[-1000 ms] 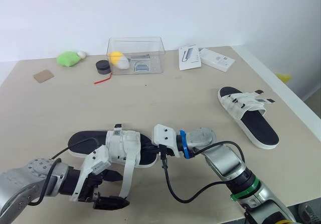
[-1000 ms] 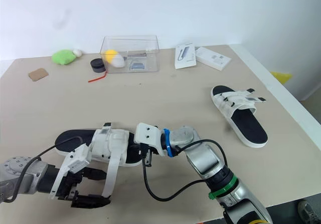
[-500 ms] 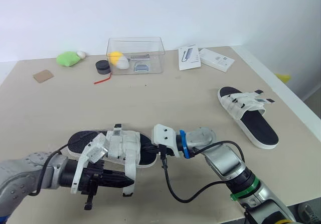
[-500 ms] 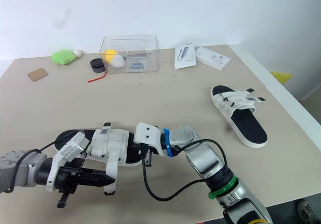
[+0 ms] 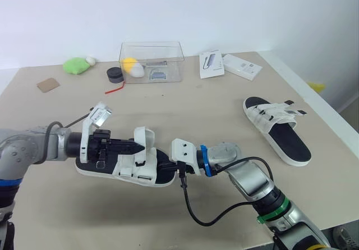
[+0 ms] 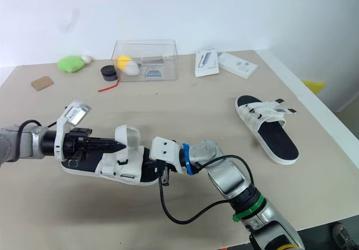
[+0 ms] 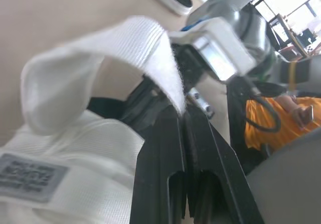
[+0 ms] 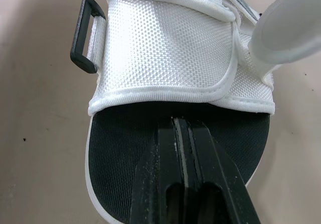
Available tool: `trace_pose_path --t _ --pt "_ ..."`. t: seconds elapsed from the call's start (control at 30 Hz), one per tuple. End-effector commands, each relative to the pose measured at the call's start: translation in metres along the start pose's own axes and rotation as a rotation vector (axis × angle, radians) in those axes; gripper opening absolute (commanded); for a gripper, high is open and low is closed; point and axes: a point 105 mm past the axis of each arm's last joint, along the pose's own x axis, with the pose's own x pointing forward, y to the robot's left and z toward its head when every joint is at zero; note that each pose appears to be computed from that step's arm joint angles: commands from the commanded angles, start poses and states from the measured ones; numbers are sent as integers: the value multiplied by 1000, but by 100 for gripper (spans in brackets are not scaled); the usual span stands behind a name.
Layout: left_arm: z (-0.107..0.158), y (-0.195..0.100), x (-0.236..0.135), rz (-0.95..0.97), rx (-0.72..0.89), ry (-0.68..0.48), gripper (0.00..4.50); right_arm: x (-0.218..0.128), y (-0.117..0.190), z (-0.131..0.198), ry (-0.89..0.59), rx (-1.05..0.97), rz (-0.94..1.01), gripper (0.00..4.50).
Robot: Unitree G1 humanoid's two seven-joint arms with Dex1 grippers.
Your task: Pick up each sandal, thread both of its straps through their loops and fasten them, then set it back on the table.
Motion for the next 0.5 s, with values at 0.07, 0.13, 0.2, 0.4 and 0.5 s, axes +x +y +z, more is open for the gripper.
trace_pose_path --t 0.07,0.13,0.2,0.4,0.5 --pt "-8 -4 4 -63 -52 41 6 5 10 -29 97 74 23 0" --pt "-14 -9 6 -108 -87 54 6 5 11 -29 98 75 19 0" --pt "-15 -9 7 -132 -122 44 6 5 11 -30 98 76 16 0" --pt "-12 1 6 -122 -191 54 6 6 11 -29 98 67 14 0" --pt "-20 5 8 -122 -213 84 6 6 11 -29 96 73 10 0"
